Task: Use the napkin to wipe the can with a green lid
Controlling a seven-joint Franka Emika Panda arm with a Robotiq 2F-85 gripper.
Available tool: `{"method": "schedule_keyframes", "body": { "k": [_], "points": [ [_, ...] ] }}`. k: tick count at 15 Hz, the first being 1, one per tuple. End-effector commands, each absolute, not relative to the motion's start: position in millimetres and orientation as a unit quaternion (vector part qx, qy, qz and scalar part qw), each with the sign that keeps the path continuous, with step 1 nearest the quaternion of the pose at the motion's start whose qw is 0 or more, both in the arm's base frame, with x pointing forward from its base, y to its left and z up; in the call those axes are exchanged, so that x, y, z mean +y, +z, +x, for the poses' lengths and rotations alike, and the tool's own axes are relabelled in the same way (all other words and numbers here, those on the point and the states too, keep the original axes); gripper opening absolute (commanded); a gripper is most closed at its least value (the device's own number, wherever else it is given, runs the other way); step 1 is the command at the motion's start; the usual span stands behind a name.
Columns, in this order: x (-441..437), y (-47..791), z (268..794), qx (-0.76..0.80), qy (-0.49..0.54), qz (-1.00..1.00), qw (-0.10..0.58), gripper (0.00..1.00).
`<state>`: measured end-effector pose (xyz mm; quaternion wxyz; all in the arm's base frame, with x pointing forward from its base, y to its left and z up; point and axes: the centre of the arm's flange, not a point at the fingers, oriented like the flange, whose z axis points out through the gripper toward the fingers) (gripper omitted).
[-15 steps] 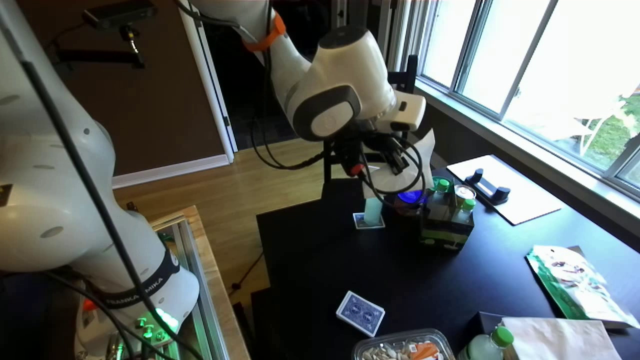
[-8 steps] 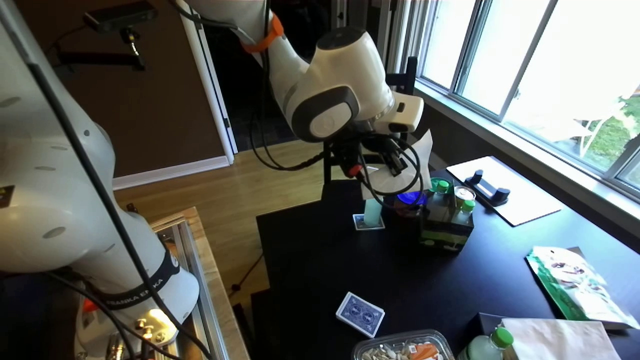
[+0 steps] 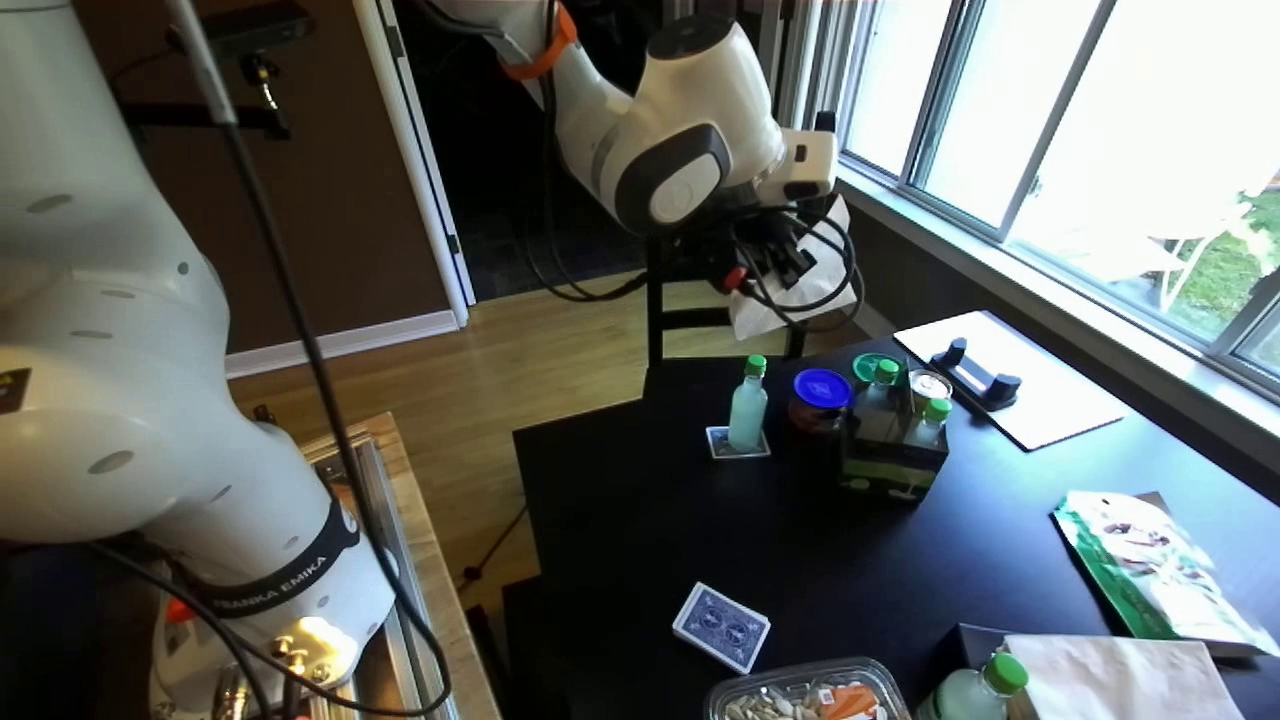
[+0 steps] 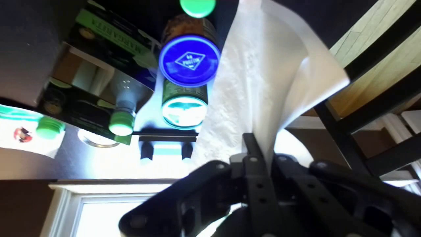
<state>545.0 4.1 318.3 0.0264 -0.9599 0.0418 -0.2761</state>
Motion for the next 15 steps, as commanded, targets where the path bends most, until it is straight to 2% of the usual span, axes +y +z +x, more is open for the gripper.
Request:
{"method": "schedule_keyframes", "body": {
  "k": [1,7,15],
  "points": [
    [15.1,316.1,604.4,-0.003,-0.271,-0.962,0.020,0.01],
    [7.5,266.6,664.3,-0.041,-0.229,-0.973,-0.004,0.01],
    [-16.8,201.1,722.9,-0.037,-0.242,-0.969,-0.036,0.01]
  ]
}}
